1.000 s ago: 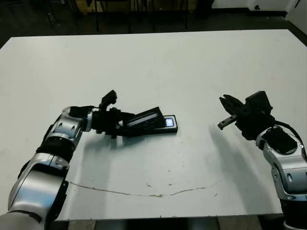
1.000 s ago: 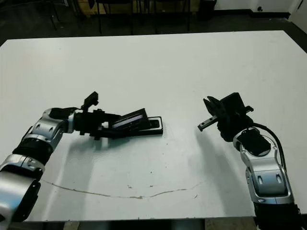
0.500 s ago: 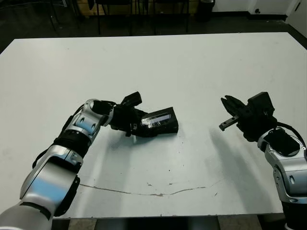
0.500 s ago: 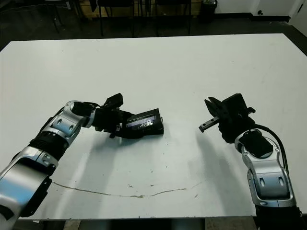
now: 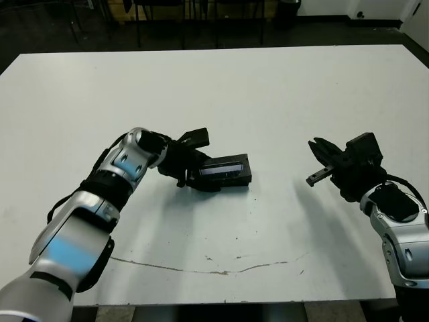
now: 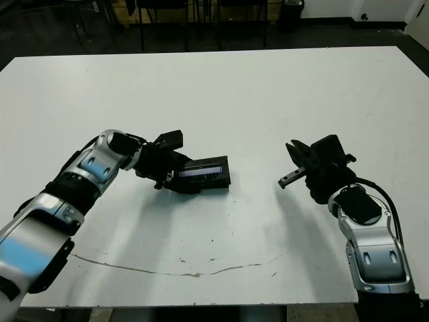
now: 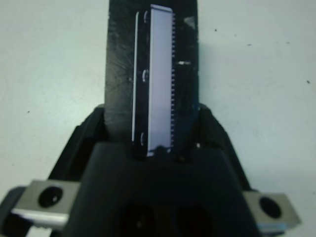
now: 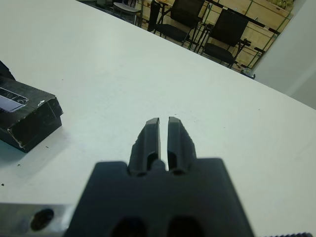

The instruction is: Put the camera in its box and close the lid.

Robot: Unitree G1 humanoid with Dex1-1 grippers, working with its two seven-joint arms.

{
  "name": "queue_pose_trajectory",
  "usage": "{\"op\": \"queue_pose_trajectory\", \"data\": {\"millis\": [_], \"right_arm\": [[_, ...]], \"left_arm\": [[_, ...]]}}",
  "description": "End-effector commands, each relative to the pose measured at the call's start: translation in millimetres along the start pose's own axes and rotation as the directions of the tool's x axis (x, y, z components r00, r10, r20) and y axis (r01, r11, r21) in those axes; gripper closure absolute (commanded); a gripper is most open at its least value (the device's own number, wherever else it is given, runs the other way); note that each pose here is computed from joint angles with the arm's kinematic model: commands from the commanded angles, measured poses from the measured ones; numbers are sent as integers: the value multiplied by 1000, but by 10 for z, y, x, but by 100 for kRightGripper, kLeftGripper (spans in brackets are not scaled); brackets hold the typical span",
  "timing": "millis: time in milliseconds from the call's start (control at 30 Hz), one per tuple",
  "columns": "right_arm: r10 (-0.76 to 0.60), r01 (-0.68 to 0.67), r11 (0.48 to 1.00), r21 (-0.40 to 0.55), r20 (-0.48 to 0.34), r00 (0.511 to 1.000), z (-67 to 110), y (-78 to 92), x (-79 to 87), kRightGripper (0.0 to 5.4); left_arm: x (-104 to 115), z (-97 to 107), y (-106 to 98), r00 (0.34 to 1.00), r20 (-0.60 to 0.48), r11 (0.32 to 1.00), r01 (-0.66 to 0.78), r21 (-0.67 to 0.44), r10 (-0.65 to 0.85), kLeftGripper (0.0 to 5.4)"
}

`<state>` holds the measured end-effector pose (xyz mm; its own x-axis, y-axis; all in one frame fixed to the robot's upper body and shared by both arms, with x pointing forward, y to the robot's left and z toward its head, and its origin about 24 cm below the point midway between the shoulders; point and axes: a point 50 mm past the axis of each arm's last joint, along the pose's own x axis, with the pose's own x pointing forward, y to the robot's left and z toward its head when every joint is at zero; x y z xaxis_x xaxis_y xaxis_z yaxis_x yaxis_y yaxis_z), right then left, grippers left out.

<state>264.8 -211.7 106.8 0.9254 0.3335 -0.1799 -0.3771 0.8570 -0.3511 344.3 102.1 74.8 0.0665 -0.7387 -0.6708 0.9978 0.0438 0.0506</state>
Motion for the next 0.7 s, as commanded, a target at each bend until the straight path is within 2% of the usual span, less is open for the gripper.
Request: {"op": "queue_pose_trajectory", "data": {"millis": [33, 133, 333, 700], "right_arm": [[14, -14, 1000, 6, -19, 1000, -84, -4, -33, 540], [23, -24, 1000, -12, -11, 1000, -100, -2, -32, 540], [35, -35, 999, -31, -7, 999, -105, 20, -36, 540], [58, -58, 998, -28, 10, 998, -114, 42, -32, 540]], "left_arm": [[112, -169, -51, 993, -112, 998, 35, -51, -40, 263], [122, -182, -30, 989, -129, 993, 55, -106, -69, 263], [132, -239, -48, 984, -87, 964, 132, -233, -156, 263], [164, -385, -146, 954, -142, 940, 221, -260, -263, 263]]}}
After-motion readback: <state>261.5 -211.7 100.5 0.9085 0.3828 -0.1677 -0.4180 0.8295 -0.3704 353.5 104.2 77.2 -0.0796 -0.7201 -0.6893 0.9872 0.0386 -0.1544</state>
